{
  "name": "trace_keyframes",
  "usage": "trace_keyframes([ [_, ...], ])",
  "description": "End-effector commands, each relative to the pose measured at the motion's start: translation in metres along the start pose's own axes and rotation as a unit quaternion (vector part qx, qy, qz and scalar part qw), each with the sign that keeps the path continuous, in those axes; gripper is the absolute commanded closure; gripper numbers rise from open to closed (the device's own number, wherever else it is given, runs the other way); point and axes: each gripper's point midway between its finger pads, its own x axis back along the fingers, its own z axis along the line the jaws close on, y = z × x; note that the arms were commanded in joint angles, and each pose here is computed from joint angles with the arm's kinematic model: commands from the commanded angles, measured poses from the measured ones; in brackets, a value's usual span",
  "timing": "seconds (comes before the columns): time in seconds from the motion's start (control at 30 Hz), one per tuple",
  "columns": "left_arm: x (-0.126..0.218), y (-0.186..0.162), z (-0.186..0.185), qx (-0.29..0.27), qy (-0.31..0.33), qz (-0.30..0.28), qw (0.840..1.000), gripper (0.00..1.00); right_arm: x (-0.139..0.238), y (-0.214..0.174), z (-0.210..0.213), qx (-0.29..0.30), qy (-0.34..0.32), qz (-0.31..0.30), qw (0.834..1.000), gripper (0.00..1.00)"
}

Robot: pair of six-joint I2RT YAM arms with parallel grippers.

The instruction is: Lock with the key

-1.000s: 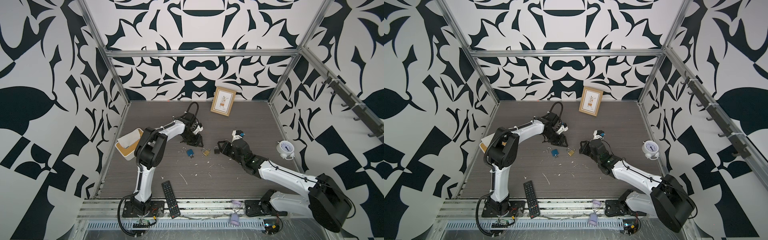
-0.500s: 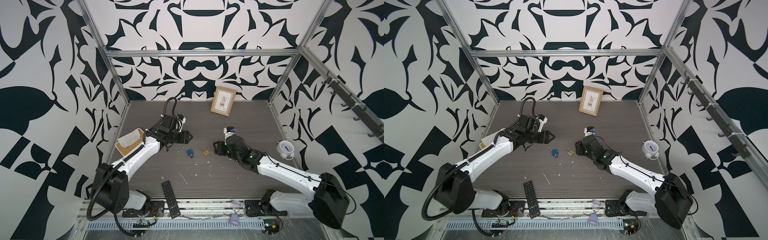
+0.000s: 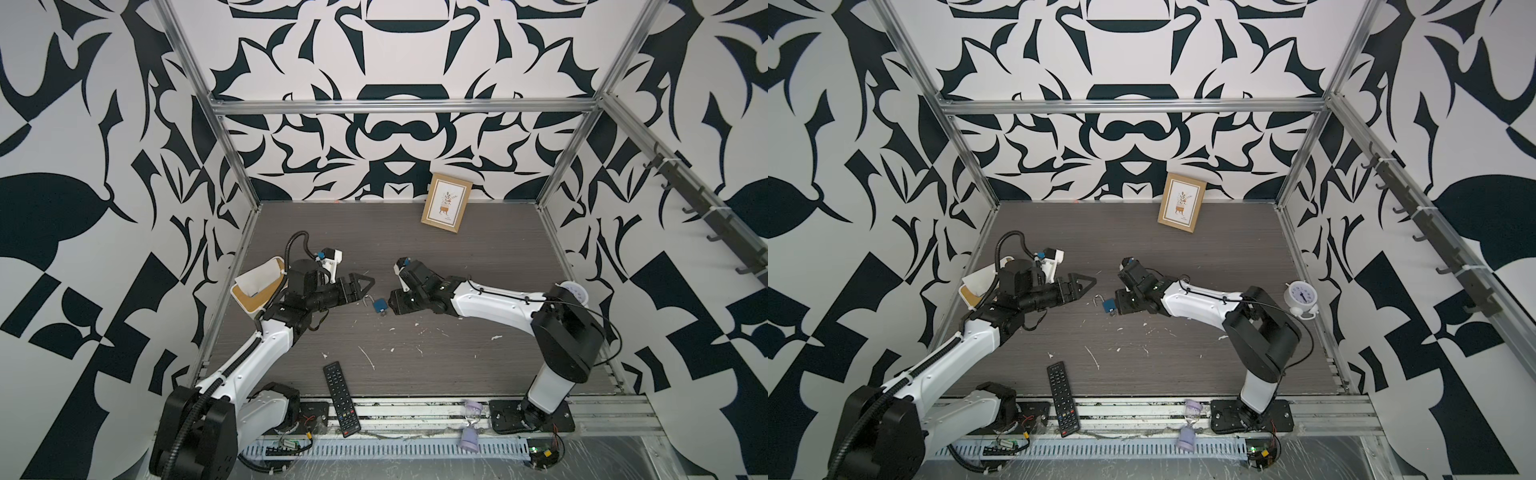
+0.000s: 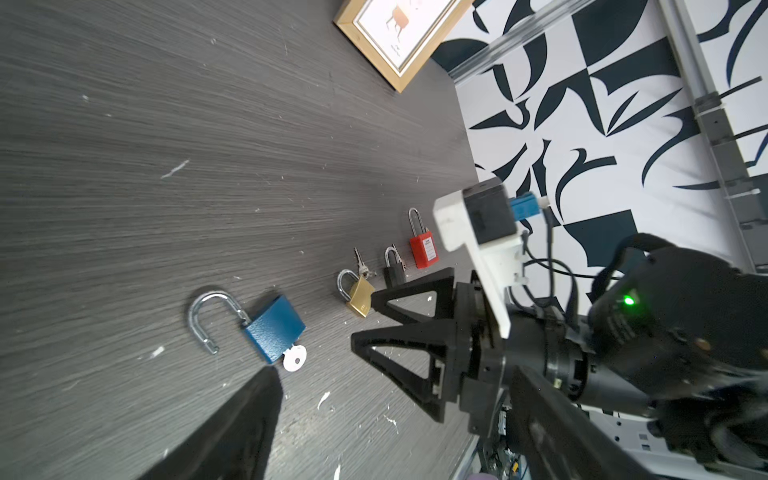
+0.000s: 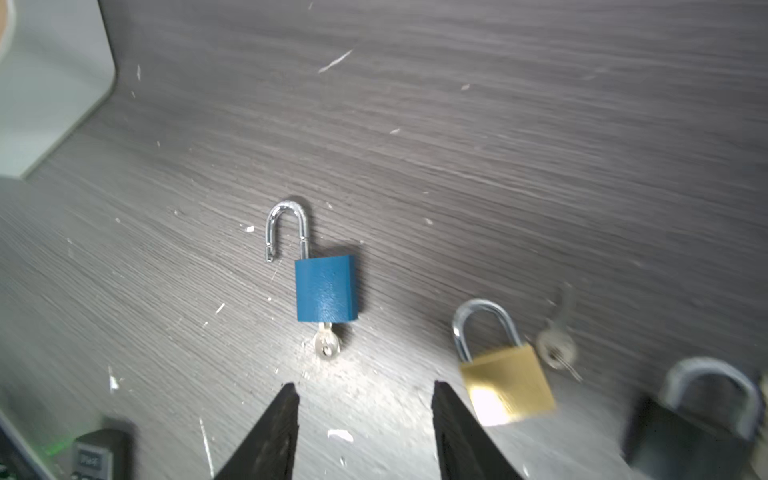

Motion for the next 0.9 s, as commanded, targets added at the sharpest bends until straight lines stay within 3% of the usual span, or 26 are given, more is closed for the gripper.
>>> trace_keyframes([
  [0.0, 0.009, 0.004, 0.001, 0.012, -0.018, -0.024, 0.999, 0.11, 0.002, 0.009, 0.024, 0.042, 0.015, 0.008, 0.999, 0.43],
  [0.27, 0.01, 0.003, 0.018, 0.056, -0.025, -0.014, 0.998, 0.11, -0.03, 0.008, 0.035, 0.067, 0.002, 0.045, 0.997, 0.43],
  [0.87, 0.001, -0.002, 0.033, 0.058, -0.011, 0.005, 0.998, 0.11, -0.047, 0.009, 0.019, 0.116, -0.102, 0.044, 0.987, 0.44],
])
